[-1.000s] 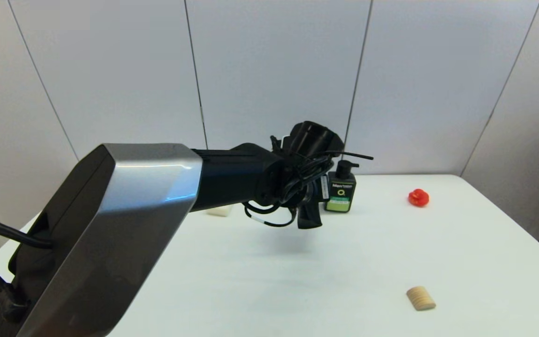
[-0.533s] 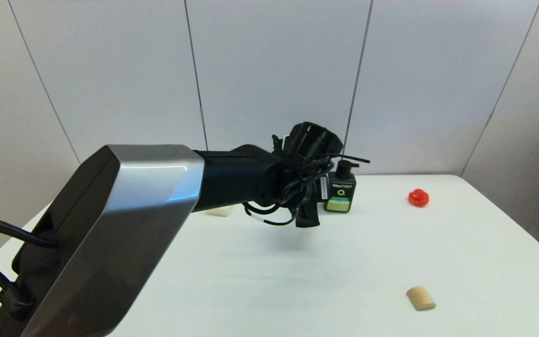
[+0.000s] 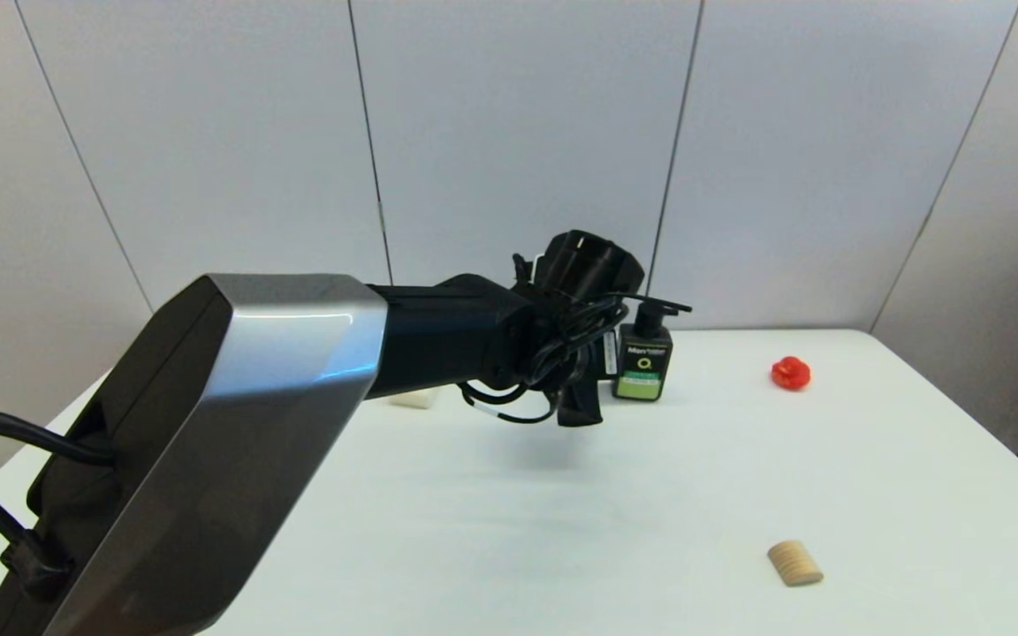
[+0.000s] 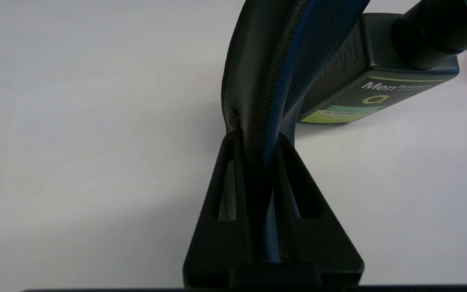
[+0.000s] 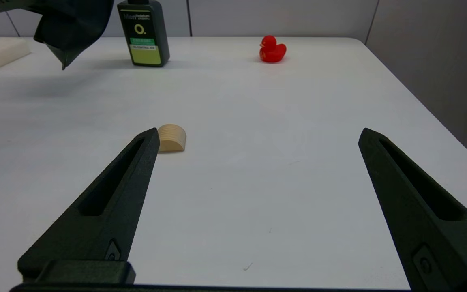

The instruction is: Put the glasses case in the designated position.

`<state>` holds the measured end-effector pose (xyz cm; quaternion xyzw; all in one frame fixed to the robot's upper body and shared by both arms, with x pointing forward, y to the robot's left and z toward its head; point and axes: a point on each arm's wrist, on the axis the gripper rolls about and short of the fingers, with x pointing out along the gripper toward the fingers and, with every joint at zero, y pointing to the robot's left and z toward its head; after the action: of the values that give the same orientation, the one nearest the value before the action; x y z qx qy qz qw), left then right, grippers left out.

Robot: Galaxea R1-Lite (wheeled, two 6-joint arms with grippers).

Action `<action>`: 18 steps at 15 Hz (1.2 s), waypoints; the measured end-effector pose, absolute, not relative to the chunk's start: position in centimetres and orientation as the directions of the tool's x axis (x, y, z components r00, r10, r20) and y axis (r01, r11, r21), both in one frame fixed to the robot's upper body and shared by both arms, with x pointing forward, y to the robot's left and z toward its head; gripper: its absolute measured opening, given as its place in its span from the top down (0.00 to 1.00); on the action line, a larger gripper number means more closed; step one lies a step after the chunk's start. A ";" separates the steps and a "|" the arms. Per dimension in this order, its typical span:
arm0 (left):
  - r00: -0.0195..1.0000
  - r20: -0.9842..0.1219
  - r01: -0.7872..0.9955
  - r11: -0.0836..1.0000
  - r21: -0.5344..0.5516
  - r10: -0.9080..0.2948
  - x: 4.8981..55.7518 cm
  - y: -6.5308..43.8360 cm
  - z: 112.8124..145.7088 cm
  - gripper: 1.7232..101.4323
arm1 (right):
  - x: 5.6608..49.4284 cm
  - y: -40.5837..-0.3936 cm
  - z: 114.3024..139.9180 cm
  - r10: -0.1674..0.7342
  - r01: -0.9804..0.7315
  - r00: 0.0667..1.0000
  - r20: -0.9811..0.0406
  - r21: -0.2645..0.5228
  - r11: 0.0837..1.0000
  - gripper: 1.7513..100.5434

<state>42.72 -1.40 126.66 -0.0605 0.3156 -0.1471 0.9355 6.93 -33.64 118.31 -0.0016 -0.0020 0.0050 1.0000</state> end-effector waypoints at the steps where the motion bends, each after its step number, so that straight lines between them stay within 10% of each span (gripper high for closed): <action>1: 0.758 -0.572 0.237 0.950 -0.205 -0.313 42.7 -1.4 126.6 0.88 | 6.9 -33.6 118.3 0.010 -0.010 1.000 0.004 -0.004 1.000 0.03; 18: 0.788 -0.549 0.218 0.960 -0.176 -0.279 43.6 -1.1 126.3 0.88 | 6.9 -33.6 118.3 0.010 -0.010 1.000 0.004 -0.003 1.000 0.03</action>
<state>43.56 -1.12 126.34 -0.0518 0.2978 -0.1316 0.9441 6.93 -33.64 118.31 -0.0016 -0.0020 0.0052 1.0000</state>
